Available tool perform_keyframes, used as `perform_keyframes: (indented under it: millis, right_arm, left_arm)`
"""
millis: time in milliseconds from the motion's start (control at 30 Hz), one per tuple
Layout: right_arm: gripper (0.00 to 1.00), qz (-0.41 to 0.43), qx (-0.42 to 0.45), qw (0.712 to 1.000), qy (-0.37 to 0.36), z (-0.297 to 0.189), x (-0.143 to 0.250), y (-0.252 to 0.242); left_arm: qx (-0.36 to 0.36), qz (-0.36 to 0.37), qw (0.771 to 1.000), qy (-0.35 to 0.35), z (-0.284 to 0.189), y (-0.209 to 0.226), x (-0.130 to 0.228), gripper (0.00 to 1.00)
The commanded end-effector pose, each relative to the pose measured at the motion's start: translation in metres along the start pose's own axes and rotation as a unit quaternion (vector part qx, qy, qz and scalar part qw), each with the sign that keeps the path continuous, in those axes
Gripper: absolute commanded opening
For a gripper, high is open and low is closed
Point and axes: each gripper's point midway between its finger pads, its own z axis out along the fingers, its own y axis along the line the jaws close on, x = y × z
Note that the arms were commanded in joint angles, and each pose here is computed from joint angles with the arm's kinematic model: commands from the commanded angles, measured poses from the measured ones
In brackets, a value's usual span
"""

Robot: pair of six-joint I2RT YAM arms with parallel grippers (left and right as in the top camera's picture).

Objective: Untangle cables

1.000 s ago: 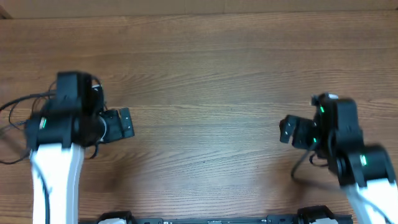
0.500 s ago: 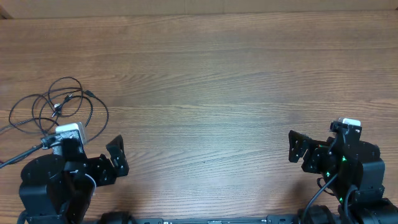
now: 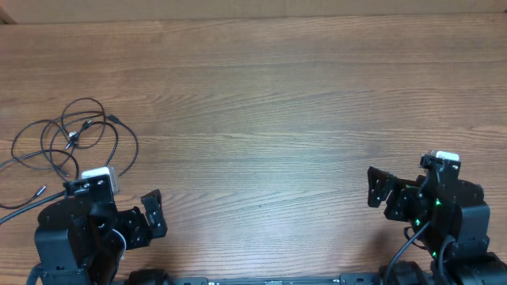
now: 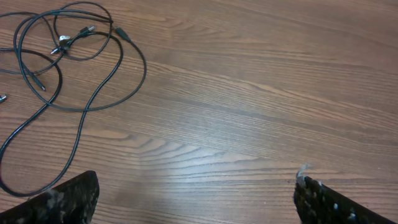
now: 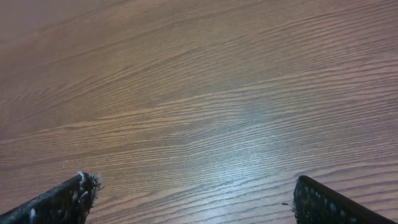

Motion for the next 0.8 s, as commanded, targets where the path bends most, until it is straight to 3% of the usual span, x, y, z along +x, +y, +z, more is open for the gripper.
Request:
perform_keyframes:
  millis: [0,600,733,767]
  right_arm:
    - [1.00,0.000,0.004,1.000,-0.001,0.001,0.000,-0.001]
    - [1.00,-0.002,0.021,1.000,-0.008,0.003,0.000,-0.008]
    - [1.00,-0.001,0.008,0.999,-0.046,0.001,-0.009,-0.005]
    - [1.00,0.000,-0.004,0.997,-0.083,-0.001,-0.019,-0.002]
  left_arm:
    - [-0.001,0.010,1.000,0.001,0.000,0.000,0.001,1.00]
    - [-0.001,0.010,1.000,0.001,0.000,0.000,0.001,1.00]
    - [-0.001,0.010,1.000,0.001,0.000,0.000,0.001,0.99]
    - [-0.001,0.010,1.000,0.001,0.000,0.000,0.001,0.99]
